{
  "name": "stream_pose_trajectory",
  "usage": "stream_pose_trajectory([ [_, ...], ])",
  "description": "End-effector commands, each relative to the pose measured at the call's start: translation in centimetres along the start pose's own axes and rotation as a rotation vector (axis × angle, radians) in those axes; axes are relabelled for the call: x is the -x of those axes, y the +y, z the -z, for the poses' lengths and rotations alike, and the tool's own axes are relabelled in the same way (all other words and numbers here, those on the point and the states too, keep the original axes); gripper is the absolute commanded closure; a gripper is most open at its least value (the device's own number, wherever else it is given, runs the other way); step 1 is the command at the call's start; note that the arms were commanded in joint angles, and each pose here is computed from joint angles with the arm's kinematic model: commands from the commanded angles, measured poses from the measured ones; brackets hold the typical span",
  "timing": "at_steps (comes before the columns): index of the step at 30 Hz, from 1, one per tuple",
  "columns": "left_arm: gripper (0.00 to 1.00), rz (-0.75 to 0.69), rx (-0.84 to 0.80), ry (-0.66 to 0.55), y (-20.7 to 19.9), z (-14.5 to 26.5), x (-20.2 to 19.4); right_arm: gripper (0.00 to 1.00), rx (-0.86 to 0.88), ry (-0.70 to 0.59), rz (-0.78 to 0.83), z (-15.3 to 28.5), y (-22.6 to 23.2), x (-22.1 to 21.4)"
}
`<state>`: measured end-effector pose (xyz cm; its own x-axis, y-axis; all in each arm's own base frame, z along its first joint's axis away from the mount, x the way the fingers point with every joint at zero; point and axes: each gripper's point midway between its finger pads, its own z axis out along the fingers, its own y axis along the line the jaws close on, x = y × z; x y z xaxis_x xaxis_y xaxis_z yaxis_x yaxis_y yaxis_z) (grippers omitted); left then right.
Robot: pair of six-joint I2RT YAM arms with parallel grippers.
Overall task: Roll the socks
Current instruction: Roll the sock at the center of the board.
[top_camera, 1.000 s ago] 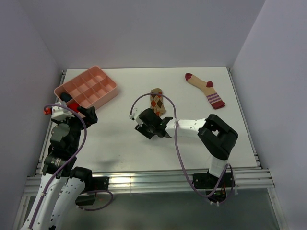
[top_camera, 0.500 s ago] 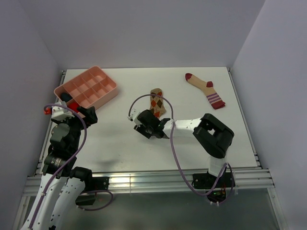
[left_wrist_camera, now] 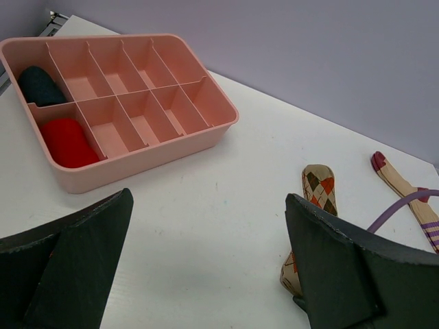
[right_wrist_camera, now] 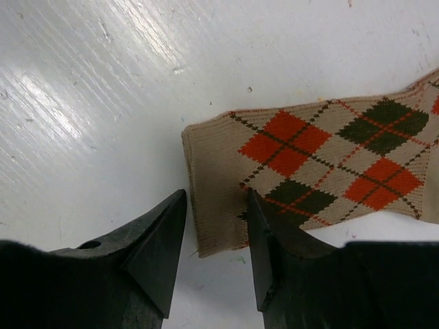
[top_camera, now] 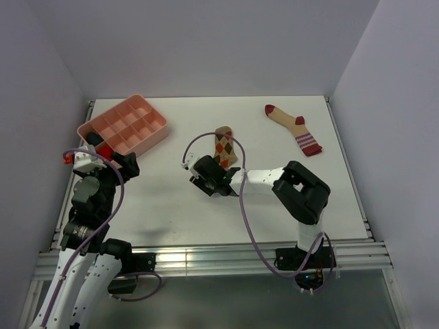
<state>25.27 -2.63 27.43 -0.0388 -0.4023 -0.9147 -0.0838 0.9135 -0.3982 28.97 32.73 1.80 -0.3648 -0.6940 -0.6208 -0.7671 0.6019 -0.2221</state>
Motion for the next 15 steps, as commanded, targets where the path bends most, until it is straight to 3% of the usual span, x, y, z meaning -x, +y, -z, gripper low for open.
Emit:
stream_pose_trajectory([
  [1, 0.01, -0.005, -0.022, -0.029, -0.4, 0.0, 0.8, 0.5, 0.085, 0.16, 0.057, -1.3, 2.0, -4.1],
  [15, 0.0, -0.003, 0.0, -0.044, 0.0, 0.1, 1.0, 0.54, 0.403, 0.162, 0.218, -3.8, 6.6, 0.1],
])
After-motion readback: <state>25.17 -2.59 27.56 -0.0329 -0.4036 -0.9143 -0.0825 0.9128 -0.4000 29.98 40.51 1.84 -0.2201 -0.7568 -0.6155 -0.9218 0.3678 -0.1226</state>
